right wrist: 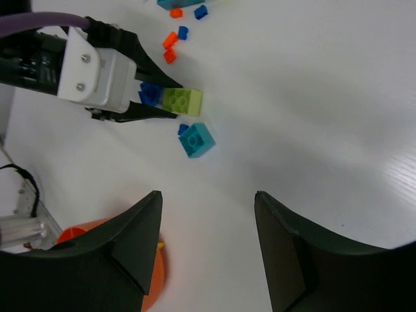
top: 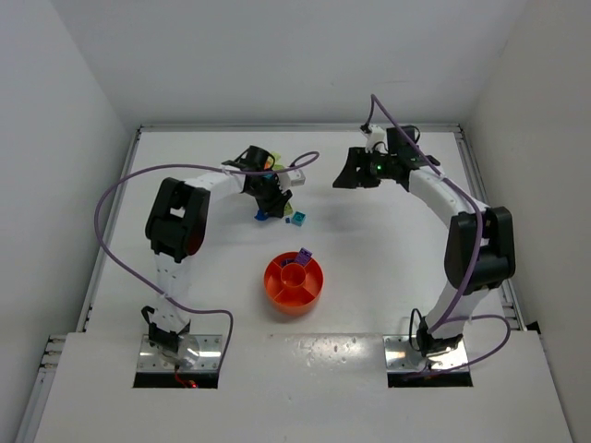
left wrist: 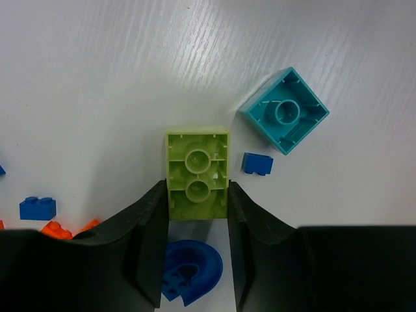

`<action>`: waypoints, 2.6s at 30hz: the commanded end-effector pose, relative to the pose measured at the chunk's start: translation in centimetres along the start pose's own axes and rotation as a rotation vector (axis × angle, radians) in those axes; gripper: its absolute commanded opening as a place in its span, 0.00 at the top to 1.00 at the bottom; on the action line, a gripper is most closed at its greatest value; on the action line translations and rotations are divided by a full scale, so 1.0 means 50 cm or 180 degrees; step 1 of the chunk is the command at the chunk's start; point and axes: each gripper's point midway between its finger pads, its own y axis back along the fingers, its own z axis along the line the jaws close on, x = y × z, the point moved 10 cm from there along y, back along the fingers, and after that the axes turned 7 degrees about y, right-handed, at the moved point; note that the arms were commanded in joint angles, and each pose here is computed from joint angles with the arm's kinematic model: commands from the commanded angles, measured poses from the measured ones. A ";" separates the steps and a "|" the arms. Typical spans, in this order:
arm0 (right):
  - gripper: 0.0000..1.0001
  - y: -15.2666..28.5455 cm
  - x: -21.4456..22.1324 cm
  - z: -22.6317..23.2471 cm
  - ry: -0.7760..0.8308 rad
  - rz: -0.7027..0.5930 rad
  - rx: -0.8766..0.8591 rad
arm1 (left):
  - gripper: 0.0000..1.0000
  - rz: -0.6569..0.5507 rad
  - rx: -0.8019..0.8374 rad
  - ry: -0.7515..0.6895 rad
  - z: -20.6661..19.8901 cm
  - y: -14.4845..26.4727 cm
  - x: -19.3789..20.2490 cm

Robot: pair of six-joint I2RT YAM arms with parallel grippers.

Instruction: Sort the legos into containers by color

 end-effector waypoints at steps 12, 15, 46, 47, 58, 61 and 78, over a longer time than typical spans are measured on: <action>0.32 -0.062 -0.030 0.042 -0.0822 -0.0255 -0.1061 | 0.74 -0.0864 -0.0087 -0.0138 -0.074 0.157 -0.109; 0.32 -0.073 -0.031 0.039 -0.0883 -0.0267 -0.1181 | 0.74 -0.0970 -0.0070 -0.0094 -0.084 0.175 -0.123; 0.32 -0.113 -0.061 0.101 -0.0783 -0.0143 -0.1743 | 0.74 -0.1353 0.0222 -0.0281 -0.153 0.213 -0.189; 0.32 -0.113 -0.061 0.101 -0.0783 -0.0143 -0.1744 | 0.74 -0.1353 0.0222 -0.0281 -0.153 0.213 -0.189; 0.64 -0.121 -0.064 0.125 -0.0643 -0.0116 -0.1952 | 0.74 -0.1386 0.0139 -0.0308 -0.151 0.214 -0.189; 0.79 -0.115 -0.062 0.129 -0.0634 -0.0106 -0.1979 | 0.74 -0.1327 0.0140 -0.0234 -0.152 0.205 -0.175; 1.00 0.067 0.040 0.145 0.1348 0.0180 -0.1085 | 0.00 -0.1369 -0.0239 0.0371 -0.170 0.234 -0.139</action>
